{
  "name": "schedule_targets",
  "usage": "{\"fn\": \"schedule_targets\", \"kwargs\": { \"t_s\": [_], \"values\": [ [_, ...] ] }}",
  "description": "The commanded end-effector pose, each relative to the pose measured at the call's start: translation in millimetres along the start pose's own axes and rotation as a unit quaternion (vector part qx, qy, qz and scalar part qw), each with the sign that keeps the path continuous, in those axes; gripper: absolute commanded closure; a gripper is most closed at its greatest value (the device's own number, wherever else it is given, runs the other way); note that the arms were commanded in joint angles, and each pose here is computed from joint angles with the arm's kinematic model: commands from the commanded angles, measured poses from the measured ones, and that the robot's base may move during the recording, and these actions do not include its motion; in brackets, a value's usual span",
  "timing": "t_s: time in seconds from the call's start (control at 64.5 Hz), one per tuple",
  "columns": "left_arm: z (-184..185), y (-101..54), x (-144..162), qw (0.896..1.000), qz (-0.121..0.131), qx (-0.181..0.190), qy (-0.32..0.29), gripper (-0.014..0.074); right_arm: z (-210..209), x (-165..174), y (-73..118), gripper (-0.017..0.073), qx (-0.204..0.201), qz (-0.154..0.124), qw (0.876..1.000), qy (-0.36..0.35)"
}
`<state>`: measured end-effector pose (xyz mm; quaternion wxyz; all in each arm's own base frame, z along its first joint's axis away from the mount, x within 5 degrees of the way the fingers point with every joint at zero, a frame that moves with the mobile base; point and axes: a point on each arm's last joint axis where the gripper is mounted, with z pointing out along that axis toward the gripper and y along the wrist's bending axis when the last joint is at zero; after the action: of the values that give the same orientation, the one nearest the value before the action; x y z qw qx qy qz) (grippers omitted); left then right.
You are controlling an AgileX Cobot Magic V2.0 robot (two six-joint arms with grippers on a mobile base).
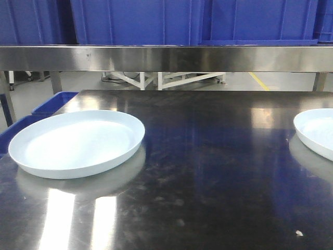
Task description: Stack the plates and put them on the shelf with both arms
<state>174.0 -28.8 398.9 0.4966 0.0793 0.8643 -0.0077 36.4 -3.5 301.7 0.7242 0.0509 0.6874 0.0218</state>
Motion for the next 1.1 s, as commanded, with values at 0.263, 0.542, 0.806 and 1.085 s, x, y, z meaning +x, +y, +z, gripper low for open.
{"fn": "schedule_targets", "kwargs": {
  "t_s": [0.263, 0.542, 0.806, 1.085],
  "values": [
    [-9, -0.5, -16, 0.998, -0.003, 0.005, -0.058, 0.0496, 77, -45, 5.8, 0.0544, 0.022, -0.015, 0.989, 0.145],
    [-9, -1.0, -16, 0.998, -0.007, 0.008, -0.057, 0.0496, 108, -34, 6.8, 0.0544, 0.018, -0.013, 0.986, 0.166],
    [-6, -1.3, -16, 0.999, -0.009, 0.008, -0.052, 0.0434, 111, -42, 8.5, 0.0491, 0.009, -0.010, 0.992, 0.124],
    [34, -8.0, -10, 0.999, -0.025, 0.025, 0.022, 0.0043, 111, -41, 8.5, 0.0009, 0.009, -0.010, 0.992, 0.124]
  ]
}}
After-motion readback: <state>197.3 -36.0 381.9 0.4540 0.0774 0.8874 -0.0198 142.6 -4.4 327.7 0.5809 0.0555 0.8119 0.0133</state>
